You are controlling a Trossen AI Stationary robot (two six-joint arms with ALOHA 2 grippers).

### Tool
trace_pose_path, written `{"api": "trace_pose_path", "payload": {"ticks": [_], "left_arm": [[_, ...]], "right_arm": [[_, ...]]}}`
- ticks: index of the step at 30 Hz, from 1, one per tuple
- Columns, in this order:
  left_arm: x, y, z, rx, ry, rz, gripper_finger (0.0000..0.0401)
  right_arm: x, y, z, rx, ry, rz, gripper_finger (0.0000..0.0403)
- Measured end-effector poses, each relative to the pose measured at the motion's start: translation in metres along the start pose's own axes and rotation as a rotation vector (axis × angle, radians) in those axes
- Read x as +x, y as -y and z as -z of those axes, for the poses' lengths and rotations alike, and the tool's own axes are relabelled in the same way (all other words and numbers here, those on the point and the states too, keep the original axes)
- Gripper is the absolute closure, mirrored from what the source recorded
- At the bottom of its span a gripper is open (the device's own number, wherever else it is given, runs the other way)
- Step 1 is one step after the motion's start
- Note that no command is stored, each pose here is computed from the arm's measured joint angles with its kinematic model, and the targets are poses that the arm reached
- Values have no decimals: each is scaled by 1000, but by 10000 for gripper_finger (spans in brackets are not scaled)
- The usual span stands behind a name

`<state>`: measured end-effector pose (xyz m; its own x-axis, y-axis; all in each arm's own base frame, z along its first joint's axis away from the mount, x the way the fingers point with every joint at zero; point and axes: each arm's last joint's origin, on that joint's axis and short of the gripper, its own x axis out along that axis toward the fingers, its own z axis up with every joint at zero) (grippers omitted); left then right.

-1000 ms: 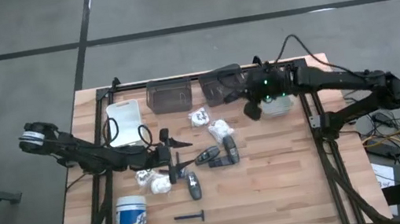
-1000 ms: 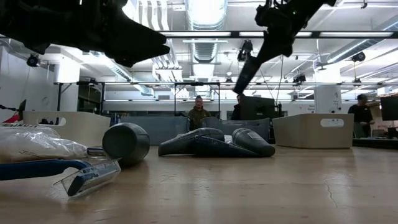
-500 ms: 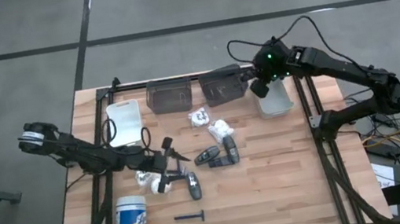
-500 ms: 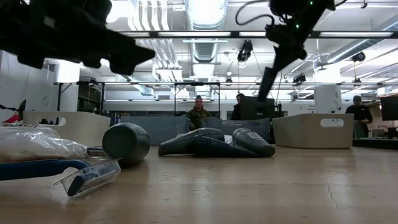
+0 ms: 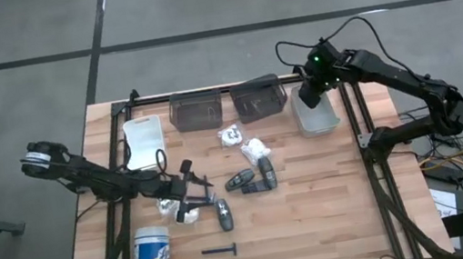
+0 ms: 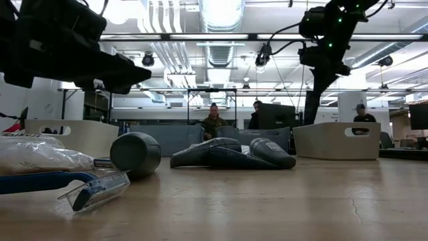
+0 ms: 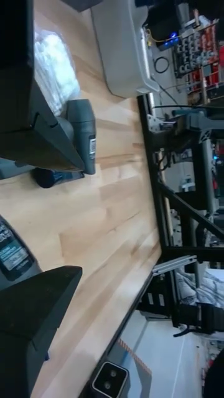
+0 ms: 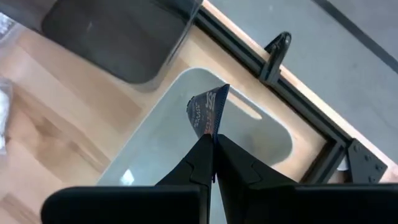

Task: Pick & Place Travel size toiletries
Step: Put the blue shave cream into the gray bin

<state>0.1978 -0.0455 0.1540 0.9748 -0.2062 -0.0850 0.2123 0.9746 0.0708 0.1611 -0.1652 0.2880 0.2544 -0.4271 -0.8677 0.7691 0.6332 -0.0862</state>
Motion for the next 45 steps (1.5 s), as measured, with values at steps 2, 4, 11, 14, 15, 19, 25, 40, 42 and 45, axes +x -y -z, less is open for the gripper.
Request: {"api": "trace_pose_path", "payload": {"ticks": [2, 4, 11, 14, 15, 19, 25, 40, 42, 45], "left_arm": [[-1, 0, 1, 1, -1, 0, 135], [-1, 0, 0, 0, 0, 0, 135], [0, 0, 0, -1, 2, 0, 135], [0, 0, 0, -1, 2, -1, 135], [0, 0, 0, -1, 1, -1, 135], [0, 0, 0, -1, 1, -1, 135], [0, 0, 0, -2, 1, -3, 135], [0, 0, 0, -2, 2, -2, 135], [0, 0, 0, -2, 2, -2, 135], [0, 0, 0, -2, 2, -2, 135]], "right_arm": [[0, 1, 0, 3, -6, 10, 392], [2, 3, 1, 10, -23, 19, 393], [27, 16, 5, 49, -132, 72, 391], [36, 24, 6, 63, -166, 86, 393], [39, 27, 6, 72, -168, 91, 393], [49, 37, 10, 114, -154, 110, 391], [59, 43, 25, 137, -192, 100, 392], [60, 43, 24, 139, -179, 97, 361], [60, 43, 24, 138, -179, 97, 348], [60, 43, 24, 135, -178, 97, 324]]}}
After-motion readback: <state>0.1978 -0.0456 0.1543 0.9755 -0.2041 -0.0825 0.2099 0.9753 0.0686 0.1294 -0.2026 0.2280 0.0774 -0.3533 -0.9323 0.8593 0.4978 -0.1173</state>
